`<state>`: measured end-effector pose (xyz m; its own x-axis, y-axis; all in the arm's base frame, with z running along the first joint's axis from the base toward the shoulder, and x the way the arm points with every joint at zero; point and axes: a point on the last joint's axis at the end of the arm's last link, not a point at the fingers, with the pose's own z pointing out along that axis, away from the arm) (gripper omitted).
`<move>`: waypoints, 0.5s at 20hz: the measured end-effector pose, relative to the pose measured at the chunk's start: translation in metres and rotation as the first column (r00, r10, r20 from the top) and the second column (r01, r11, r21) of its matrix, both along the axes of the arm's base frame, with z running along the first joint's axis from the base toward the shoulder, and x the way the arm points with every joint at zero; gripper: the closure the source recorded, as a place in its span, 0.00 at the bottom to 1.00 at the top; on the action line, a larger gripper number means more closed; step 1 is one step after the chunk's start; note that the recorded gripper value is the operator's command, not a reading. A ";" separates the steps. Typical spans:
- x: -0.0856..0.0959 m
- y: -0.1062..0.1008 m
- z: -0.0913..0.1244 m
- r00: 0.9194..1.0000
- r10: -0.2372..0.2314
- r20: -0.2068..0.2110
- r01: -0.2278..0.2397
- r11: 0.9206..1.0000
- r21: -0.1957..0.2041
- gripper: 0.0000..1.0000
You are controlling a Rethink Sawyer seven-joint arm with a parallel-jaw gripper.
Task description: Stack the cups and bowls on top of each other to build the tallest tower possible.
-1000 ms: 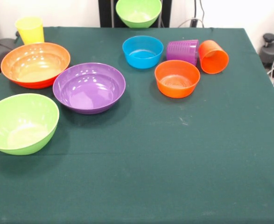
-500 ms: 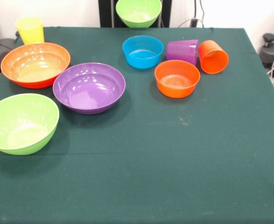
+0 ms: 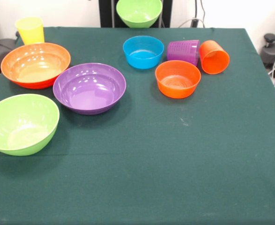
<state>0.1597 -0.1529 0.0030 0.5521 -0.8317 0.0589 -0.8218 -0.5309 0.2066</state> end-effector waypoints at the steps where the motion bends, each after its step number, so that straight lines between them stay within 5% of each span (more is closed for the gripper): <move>1: 0.000 0.001 0.000 1.000 0.002 -0.001 -0.002 1.000 -0.001 1.00; 10: -0.009 0.007 -0.003 1.000 0.014 -0.028 -0.014 1.000 -0.002 1.00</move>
<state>0.1507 -0.1462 -0.0001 0.5650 -0.8239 0.0452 -0.8083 -0.5416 0.2310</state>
